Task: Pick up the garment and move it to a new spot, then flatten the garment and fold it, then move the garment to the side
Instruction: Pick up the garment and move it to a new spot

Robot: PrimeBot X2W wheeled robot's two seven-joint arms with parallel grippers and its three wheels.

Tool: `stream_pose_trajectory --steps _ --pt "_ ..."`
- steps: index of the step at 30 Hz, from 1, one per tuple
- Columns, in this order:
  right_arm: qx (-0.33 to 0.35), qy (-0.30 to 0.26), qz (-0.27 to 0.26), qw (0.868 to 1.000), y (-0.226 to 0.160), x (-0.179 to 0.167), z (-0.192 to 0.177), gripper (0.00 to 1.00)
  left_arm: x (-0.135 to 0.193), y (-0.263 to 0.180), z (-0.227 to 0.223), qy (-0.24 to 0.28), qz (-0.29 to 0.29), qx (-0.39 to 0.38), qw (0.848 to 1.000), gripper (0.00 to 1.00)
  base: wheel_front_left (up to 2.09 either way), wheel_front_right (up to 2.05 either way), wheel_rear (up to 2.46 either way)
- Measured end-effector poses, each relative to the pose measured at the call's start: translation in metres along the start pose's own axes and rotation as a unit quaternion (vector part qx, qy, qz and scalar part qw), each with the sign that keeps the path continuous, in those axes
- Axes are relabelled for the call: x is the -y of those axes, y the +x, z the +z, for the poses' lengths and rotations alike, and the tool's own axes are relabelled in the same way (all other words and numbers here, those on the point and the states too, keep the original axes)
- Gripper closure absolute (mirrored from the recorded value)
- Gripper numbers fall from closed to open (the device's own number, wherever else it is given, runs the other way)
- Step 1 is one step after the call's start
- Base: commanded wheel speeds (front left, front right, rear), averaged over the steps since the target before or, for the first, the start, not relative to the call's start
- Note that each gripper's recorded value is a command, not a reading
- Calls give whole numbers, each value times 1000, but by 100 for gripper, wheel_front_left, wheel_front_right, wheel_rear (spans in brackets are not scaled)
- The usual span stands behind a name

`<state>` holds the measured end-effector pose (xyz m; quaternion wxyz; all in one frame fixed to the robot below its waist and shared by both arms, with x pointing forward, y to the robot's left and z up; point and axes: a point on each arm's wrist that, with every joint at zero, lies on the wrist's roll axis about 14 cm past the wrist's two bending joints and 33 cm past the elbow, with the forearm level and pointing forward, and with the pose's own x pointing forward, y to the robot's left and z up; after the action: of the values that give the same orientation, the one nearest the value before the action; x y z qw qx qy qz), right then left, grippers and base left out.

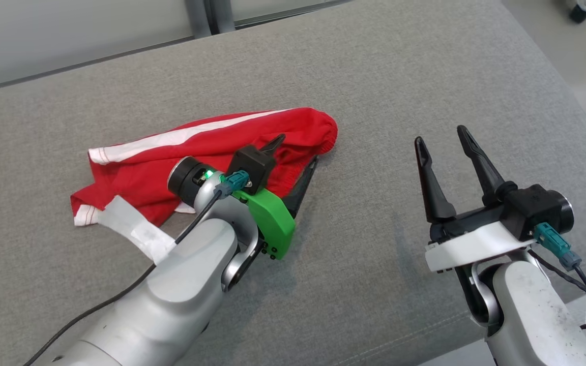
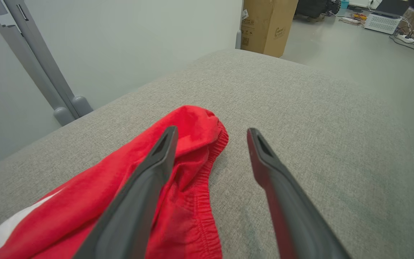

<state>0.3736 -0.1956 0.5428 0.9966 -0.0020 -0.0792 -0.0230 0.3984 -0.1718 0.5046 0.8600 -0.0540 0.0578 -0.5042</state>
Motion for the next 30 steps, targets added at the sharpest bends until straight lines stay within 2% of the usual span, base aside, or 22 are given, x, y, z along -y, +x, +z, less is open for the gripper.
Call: stream_pose_trajectory --steps 5,10,18,26,30 --pt "-16 6 36 999 1 -17 -12 0 -26 -20 6 5 55 12 998 0 0 0 0" --pt "-44 18 70 996 -6 -38 -30 0 -49 -53 -9 -33 128 6 991 0 0 0 0" --pt "-91 43 141 985 -23 -82 -58 0 -71 -109 -34 -58 219 -14 974 0 0 0 0" --pt "-143 45 203 968 -41 -119 -87 0 -86 -142 -13 -54 273 22 960 0 0 0 0" --pt "-170 46 217 960 -45 -128 -103 0 -93 -153 7 -44 290 53 954 0 0 0 0"
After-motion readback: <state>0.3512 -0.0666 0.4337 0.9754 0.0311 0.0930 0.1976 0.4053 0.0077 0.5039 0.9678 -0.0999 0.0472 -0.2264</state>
